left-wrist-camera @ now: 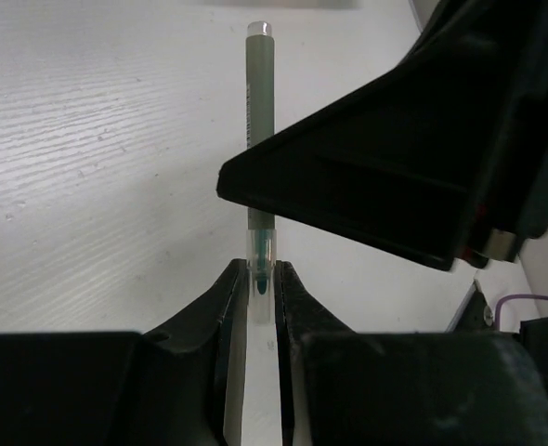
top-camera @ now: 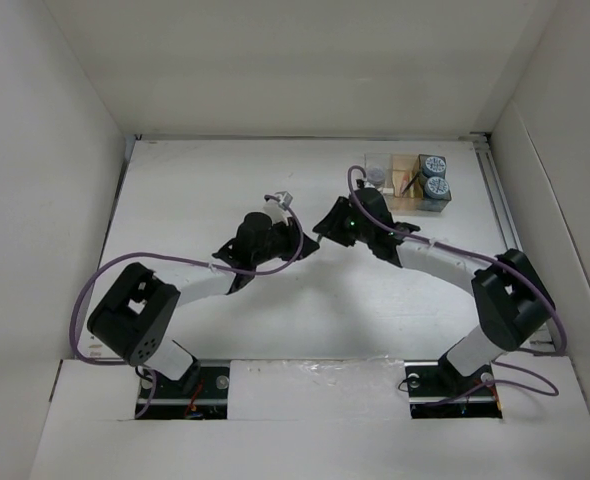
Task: Sort the stationery into containers
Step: Place the pen in the storage box.
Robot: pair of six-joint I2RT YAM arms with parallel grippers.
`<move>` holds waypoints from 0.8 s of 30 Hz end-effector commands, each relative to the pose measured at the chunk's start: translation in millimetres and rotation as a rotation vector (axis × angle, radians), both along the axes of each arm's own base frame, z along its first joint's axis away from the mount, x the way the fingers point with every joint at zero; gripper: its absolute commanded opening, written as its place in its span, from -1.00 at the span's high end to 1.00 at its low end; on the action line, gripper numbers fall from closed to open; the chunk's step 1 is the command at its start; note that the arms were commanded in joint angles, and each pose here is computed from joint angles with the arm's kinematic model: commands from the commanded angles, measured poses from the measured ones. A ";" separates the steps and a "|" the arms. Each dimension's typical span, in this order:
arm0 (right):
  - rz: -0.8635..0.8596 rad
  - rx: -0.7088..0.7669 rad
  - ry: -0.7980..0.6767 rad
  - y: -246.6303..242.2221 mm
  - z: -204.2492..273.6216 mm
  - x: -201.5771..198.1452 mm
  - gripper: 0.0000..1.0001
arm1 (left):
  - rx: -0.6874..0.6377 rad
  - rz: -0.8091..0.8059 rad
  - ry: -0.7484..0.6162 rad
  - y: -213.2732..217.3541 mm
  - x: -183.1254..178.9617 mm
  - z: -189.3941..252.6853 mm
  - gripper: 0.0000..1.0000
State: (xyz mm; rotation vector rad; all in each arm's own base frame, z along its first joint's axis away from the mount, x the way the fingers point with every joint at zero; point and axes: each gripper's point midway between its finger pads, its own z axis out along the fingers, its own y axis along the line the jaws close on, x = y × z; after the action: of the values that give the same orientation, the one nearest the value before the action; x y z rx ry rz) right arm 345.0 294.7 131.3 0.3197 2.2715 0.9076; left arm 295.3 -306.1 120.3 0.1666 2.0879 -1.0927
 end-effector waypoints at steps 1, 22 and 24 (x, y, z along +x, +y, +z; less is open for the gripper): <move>-0.009 0.052 -0.066 12.6 22.3 13.9 0.29 | -0.120 -0.037 -0.097 -7.1 -5.1 43.3 0.99; -0.697 -0.317 -0.136 -207.2 70.4 108.6 1.00 | -0.108 -0.013 -0.195 8.2 -11.6 65.5 -1.00; -0.774 -0.363 -0.128 -235.5 71.9 115.9 1.00 | -0.107 -0.013 -0.192 10.2 -14.3 65.1 -1.00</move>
State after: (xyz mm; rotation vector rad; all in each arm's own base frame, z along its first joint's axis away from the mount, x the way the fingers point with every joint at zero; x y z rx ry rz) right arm 457.3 114.9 184.3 0.7799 1.9733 0.3326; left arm 283.5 -299.7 168.4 0.2070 1.9214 -1.1480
